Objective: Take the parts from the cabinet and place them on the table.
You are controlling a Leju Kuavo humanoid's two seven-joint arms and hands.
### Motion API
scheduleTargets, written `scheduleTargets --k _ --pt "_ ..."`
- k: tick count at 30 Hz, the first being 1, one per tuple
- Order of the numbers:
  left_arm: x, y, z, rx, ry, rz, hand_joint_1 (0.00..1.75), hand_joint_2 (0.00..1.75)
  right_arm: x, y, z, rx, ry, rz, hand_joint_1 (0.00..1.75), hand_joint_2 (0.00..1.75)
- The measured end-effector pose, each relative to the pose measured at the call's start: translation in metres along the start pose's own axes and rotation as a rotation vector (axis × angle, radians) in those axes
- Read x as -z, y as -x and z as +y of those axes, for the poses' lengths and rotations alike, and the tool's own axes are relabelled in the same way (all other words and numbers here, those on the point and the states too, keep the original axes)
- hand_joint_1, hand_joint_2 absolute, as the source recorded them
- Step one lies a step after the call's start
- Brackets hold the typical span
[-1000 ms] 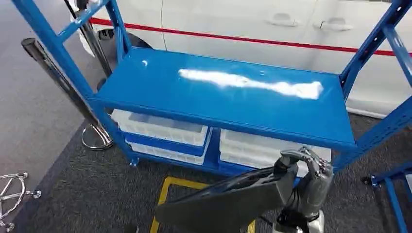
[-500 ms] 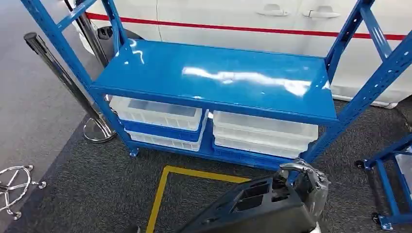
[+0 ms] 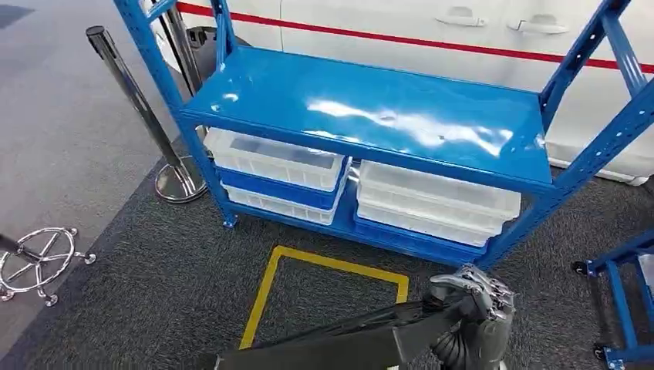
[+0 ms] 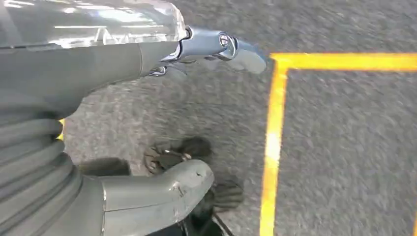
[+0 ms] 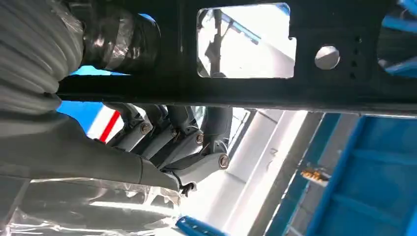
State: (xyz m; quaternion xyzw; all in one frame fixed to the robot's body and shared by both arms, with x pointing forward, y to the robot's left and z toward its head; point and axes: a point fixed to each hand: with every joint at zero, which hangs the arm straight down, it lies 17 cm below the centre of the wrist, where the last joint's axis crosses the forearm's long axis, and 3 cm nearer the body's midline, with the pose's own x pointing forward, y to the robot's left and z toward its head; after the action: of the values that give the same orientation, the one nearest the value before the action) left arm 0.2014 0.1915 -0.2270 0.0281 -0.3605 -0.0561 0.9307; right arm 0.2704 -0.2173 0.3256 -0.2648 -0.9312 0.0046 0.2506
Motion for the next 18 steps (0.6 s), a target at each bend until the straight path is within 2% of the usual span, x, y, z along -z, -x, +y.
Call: scheduleTargets --k 18 --pt "-0.0018 0.0031 -0.0022 -0.001 0.003 0.005 0.00 1.75 -0.0025 0.0001 -0.0004 -0.001 -0.004 0.007 1.75 1.75"
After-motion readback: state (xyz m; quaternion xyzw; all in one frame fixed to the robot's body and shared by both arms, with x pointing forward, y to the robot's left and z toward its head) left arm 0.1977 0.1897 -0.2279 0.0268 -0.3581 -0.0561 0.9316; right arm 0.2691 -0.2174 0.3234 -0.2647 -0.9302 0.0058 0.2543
